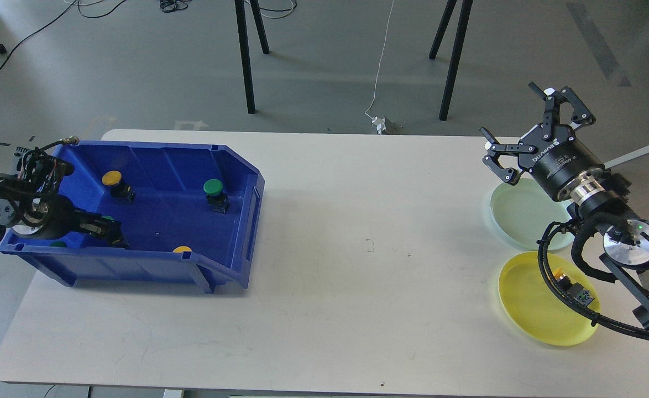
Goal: Pass button and place on color plate
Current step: 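Lift the button and carry it with the left gripper toward the right gripper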
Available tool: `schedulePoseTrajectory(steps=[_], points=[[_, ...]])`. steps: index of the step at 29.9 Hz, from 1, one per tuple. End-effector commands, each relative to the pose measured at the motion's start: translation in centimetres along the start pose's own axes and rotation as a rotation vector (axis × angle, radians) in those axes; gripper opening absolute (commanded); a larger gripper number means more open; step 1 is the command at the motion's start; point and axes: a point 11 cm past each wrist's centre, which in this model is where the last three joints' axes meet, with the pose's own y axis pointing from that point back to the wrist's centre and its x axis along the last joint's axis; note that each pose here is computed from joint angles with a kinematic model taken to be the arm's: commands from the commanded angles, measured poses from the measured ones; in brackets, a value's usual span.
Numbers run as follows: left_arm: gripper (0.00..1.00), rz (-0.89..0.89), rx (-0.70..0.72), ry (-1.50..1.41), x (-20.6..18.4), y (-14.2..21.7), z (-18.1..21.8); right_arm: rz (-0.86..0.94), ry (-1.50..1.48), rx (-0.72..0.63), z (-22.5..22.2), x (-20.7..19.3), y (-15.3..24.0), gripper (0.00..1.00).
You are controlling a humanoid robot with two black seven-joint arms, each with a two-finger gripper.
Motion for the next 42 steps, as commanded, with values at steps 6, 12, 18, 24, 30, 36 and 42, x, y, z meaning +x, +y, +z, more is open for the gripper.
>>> schedulePoseTrajectory(steps=[6, 12, 18, 24, 30, 36, 42], points=[[0.05, 0.024, -0.003, 0.0, 1.0, 0.4, 0.1, 0.004, -0.005, 0.007, -0.1, 0.1, 0.1, 0.99], [0.05, 0.133, -0.014, 0.005, 5.9, 3.9, -0.2, 0.008, -0.006, 0.012, -0.3, 0.3, 0.2, 0.99], [0.05, 0.344, -0.25, 0.087, 10.1, 11.3, 3.6, 0.011, 0.003, 0.013, -0.5, 0.4, 0.3, 0.99], [0.06, 0.489, -0.548, 0.198, 12.2, 16.3, 9.5, 0.012, 0.012, 0.004, -0.7, 0.5, 0.6, 0.99], [0.06, 0.559, -0.938, 0.333, 16.0, 17.1, 19.4, -0.018, 0.058, -0.021, -1.2, -0.1, 1.4, 0.99], [0.06, 0.522, -1.198, 0.397, 17.1, 14.0, 30.5, -0.122, 0.091, -0.096, -0.6, -0.4, 4.2, 0.99], [0.07, 0.466, -1.228, 0.509, 15.9, 8.4, 35.0, -0.217, 0.074, -0.141, 0.2, -1.2, 6.8, 0.99]])
